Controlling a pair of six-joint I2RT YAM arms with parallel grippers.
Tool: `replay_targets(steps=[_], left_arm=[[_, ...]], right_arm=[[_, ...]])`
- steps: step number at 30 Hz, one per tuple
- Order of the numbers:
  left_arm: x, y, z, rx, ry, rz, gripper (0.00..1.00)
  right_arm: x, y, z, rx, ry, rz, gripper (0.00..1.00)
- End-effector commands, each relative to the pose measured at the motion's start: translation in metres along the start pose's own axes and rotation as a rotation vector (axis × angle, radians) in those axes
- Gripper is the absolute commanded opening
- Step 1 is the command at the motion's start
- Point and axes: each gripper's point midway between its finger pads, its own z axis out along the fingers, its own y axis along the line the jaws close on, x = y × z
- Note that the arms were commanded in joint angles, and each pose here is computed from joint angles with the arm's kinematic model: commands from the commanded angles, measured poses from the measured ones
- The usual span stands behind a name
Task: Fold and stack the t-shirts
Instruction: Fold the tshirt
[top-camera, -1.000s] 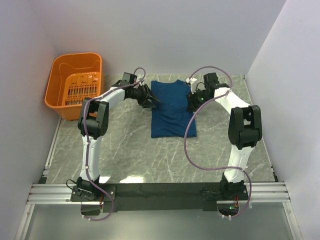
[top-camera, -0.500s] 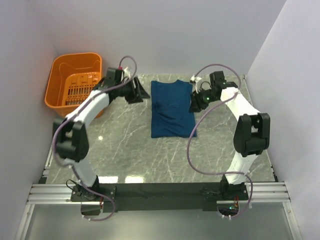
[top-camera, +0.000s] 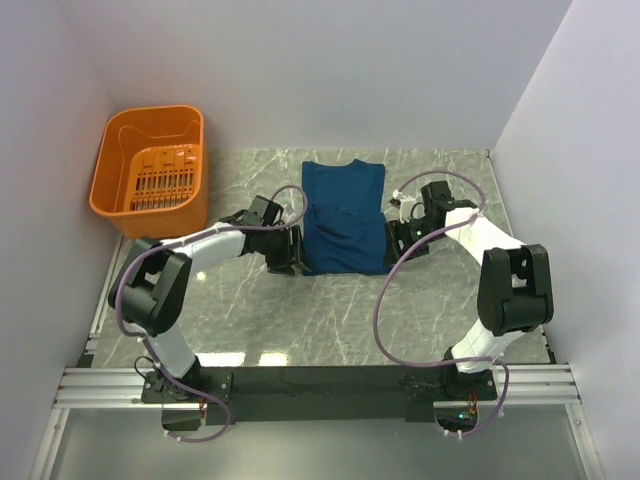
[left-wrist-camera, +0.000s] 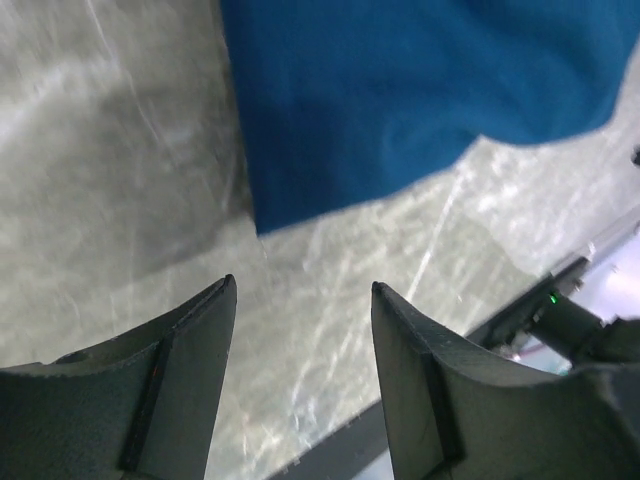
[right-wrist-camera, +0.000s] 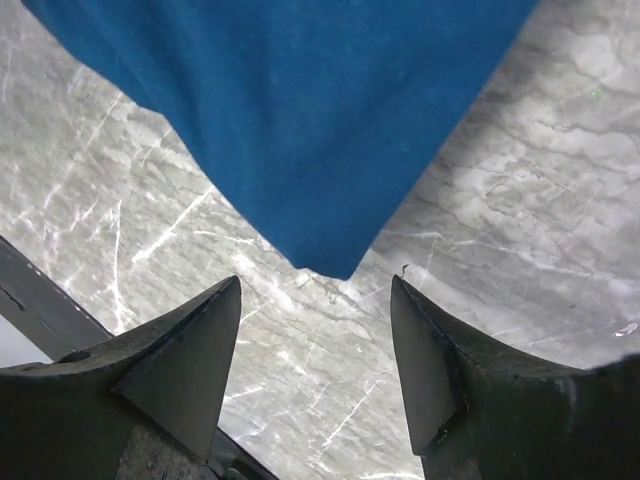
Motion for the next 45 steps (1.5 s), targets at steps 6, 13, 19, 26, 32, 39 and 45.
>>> replay_targets(steps=[6, 13, 19, 26, 32, 39, 45], left_arm=[[-0.032, -0.008, 0.018, -0.018, -0.076, 0.06, 0.6], [-0.032, -0.013, 0.034, -0.001, -0.025, 0.073, 0.49], [-0.024, -0.01, 0.038, 0.0, 0.012, 0.067, 0.02], [0.006, -0.009, 0.005, 0.011, 0.039, 0.089, 0.01], [0.043, -0.009, -0.008, 0.063, 0.09, 0.074, 0.03], [0.003, -0.015, -0.031, -0.006, -0.063, 0.115, 0.43], [-0.067, -0.031, -0.029, 0.011, -0.178, 0.168, 0.21]], right_arm=[[-0.007, -0.001, 0.016, -0.081, 0.004, 0.11, 0.67], [-0.006, 0.002, 0.024, -0.145, 0.03, 0.139, 0.52], [-0.002, -0.001, 0.018, -0.14, 0.025, 0.137, 0.12], [0.027, -0.002, 0.002, -0.105, 0.087, 0.1, 0.0], [0.041, 0.002, -0.011, -0.092, 0.139, 0.062, 0.1], [0.019, -0.017, -0.036, 0.058, 0.081, -0.062, 0.63], [-0.042, 0.013, -0.036, -0.128, -0.061, -0.18, 0.44]])
